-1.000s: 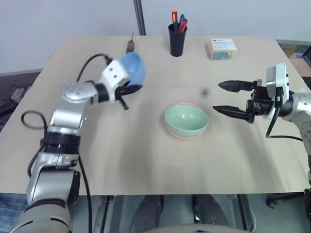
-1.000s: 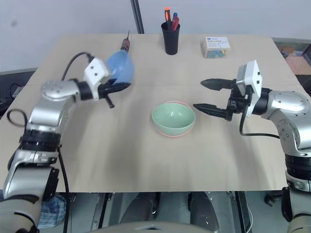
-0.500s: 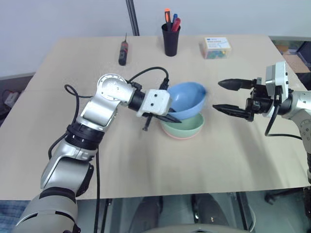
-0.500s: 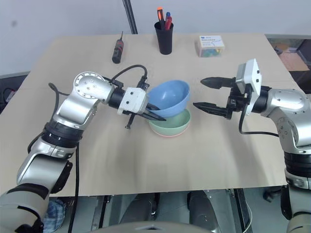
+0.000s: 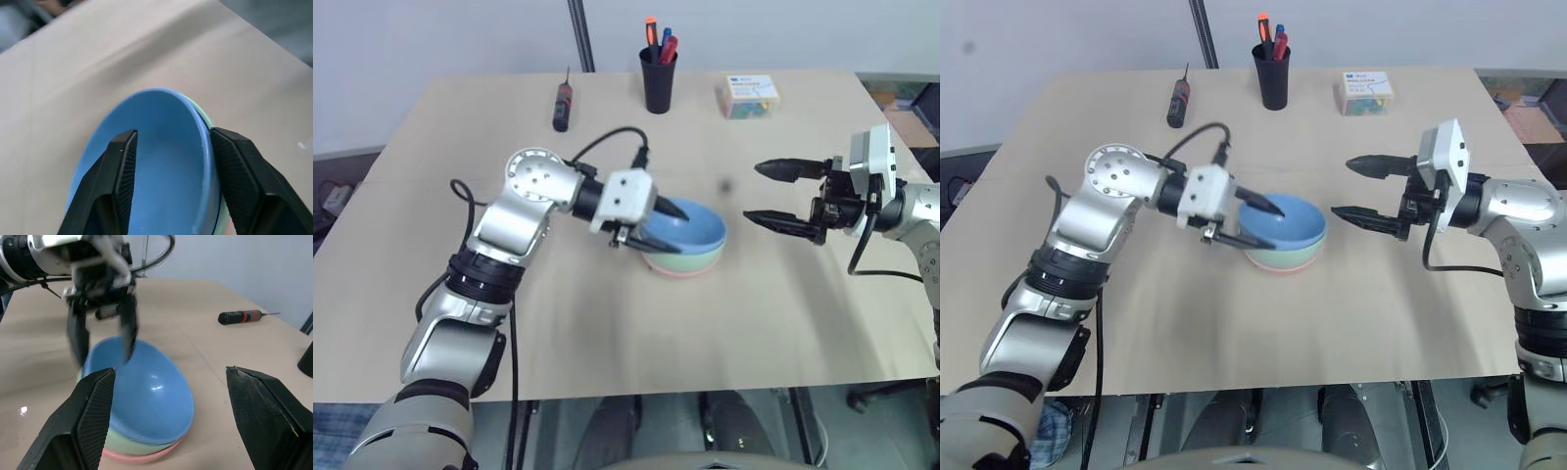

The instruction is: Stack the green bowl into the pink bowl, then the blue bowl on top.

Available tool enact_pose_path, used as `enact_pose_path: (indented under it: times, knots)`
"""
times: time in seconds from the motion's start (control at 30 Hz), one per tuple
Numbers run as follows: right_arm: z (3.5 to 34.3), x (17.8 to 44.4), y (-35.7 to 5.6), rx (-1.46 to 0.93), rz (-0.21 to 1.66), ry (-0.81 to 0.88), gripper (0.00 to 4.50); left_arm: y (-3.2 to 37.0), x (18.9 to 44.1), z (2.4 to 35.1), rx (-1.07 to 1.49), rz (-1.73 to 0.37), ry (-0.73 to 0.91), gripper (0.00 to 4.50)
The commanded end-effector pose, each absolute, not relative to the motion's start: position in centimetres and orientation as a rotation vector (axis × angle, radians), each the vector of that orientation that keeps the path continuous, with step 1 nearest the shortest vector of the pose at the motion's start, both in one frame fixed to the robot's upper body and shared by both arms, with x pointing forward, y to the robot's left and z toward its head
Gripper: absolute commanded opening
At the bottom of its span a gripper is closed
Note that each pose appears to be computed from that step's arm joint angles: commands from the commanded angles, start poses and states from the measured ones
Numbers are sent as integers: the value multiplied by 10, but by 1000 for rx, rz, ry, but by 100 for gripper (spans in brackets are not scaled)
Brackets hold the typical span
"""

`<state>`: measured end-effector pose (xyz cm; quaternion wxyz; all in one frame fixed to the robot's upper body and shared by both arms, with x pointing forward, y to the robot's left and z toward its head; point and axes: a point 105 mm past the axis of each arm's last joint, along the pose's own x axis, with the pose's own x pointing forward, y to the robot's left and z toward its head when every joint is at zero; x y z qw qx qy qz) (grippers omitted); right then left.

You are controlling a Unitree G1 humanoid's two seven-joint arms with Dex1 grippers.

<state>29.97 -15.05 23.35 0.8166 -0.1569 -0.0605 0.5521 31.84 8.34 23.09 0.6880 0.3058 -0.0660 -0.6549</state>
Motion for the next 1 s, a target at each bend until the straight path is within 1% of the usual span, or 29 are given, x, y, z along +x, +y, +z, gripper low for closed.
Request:
enact_pose_path:
  times: [0.03, 0.13, 0.23, 0.33, 0.5, 0.6, 0.77, 1.0]
  knots:
    - [229, 298, -172, -363, 1139, -126, 377, 108, 312, 235, 493, -1393, -108, 259]
    - [217, 299, -191, -329, 1096, -105, 377, 134, 302, 220, 369, -1290, -49, 259]
    - [203, 301, -208, -330, 1065, -92, 377, 161, 293, 212, 249, -1130, -50, 259]
    - [190, 301, -221, -320, 1048, -86, 377, 191, 272, 194, 158, -978, -18, 259]
    - [177, 301, -233, -317, 1054, -76, 377, 231, 243, 177, 127, -756, 12, 259]
    - [170, 303, -239, -322, 1067, -61, 377, 250, 227, 169, 134, -633, -2, 259]
    - [164, 306, -246, -322, 1086, -47, 377, 247, 212, 161, 138, -586, -33, 259]
    - [165, 309, -247, -326, 1096, -57, 377, 245, 212, 165, 160, -578, -66, 259]
